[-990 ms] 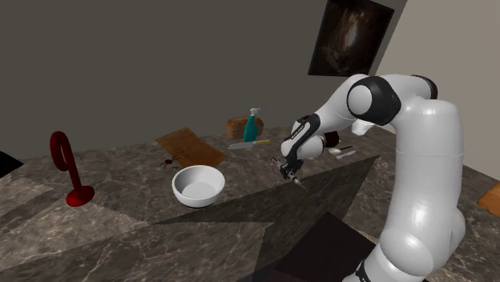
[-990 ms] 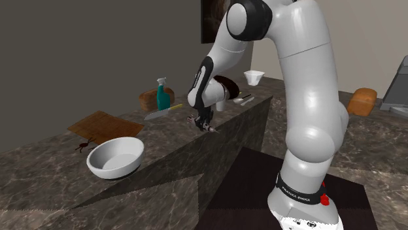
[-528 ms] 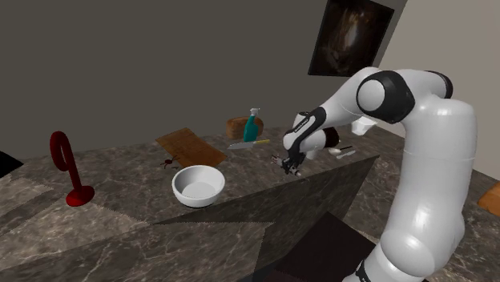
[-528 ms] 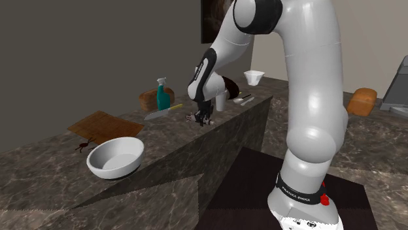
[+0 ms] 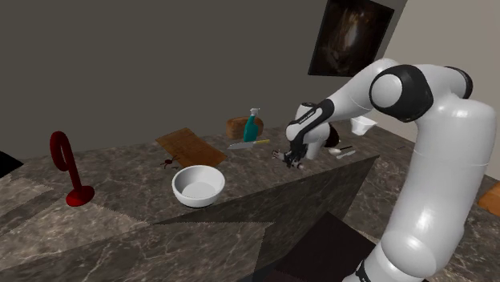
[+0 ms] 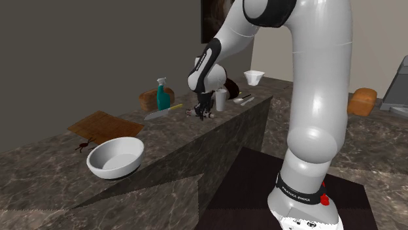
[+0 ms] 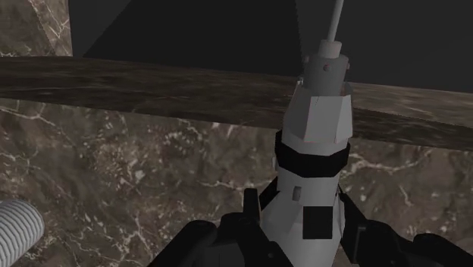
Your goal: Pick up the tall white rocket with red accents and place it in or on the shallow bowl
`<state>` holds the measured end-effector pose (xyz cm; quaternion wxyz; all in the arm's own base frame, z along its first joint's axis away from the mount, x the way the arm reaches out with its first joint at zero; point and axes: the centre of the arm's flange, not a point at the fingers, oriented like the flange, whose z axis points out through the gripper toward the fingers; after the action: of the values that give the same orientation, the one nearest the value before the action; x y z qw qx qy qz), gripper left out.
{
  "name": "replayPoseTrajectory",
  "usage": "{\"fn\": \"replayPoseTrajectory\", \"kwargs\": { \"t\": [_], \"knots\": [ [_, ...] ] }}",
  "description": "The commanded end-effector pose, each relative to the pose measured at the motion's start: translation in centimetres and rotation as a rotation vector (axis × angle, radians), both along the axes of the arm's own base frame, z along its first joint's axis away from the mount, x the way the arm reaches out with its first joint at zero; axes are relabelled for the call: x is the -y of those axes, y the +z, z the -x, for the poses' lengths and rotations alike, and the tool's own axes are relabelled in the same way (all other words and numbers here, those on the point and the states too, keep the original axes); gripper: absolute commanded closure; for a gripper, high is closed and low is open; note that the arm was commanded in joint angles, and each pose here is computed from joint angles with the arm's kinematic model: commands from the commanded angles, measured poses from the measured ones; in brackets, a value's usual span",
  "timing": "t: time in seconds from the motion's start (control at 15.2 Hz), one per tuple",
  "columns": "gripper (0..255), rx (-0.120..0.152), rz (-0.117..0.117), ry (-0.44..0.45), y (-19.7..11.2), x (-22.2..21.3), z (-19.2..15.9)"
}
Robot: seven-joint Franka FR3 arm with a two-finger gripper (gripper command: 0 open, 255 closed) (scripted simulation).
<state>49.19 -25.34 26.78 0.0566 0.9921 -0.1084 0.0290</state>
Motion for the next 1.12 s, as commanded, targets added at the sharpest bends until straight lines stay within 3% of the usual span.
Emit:
{"fn": "replayPoseTrajectory", "kwargs": {
  "t": [0.0, 0.66, 1.06],
  "knots": [
    [255, 0.000, 0.000, 0.000, 1.1, 0.0, 0.0],
    [255, 0.000, 0.000, 0.000, 6.2, 0.0, 0.0],
    [255, 0.000, 0.000, 0.000, 6.1, -7.4, -2.8]
  ]
}}
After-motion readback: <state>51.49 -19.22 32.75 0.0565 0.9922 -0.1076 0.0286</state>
